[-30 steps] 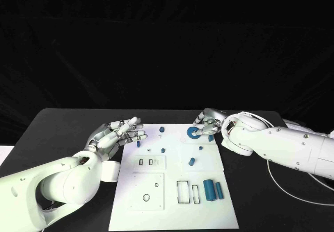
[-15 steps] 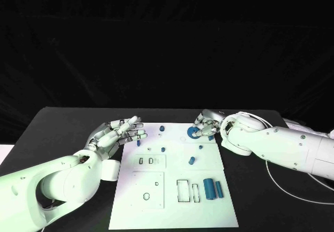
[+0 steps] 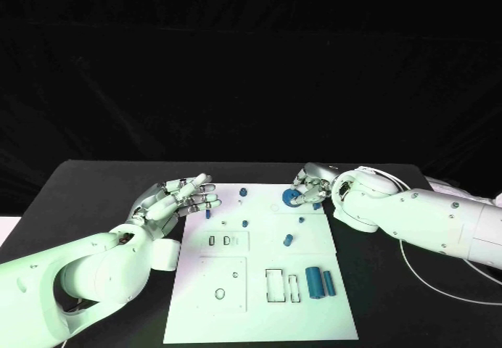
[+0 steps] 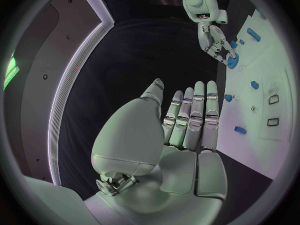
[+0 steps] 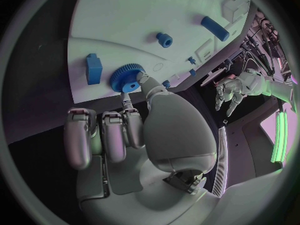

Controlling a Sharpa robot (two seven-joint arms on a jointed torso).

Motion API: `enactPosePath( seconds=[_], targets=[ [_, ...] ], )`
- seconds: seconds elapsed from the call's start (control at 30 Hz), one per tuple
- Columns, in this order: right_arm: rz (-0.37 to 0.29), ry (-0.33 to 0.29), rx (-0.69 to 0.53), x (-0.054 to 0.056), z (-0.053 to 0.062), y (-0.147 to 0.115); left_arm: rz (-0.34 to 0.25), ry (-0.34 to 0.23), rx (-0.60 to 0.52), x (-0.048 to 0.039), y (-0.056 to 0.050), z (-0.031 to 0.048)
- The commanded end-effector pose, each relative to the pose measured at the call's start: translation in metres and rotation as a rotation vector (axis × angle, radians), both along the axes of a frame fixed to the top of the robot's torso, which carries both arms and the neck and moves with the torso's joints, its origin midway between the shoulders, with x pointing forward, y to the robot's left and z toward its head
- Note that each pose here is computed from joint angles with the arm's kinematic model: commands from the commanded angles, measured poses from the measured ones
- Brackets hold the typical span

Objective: Assemble the parts on the task board

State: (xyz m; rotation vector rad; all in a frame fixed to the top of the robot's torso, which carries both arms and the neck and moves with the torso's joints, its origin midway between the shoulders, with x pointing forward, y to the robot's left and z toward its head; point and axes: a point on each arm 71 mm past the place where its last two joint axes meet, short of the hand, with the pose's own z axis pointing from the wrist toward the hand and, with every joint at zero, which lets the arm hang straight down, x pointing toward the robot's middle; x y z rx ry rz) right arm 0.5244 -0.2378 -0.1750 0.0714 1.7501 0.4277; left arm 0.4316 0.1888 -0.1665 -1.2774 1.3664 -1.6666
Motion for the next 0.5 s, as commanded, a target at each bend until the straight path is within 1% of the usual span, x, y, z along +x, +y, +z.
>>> enactPosePath(
  seconds=[0.03, 0.27, 0.5],
  targets=[
    [0.03, 0.014, -0.044, -0.003, -0.006, 0.003, -0.019, -0.006, -0.014, -0.0003, -0.002, 0.0015],
    [0.065, -0.015, -0.064, -0.008, -0.007, 0.012, -0.019, -0.005, -0.014, -0.0003, -0.002, 0.0015],
    [0.078, -0.103, -0.016, -0.013, 0.0, 0.022, -0.02, -0.005, -0.014, -0.0004, -0.002, 0.0015]
  ],
)
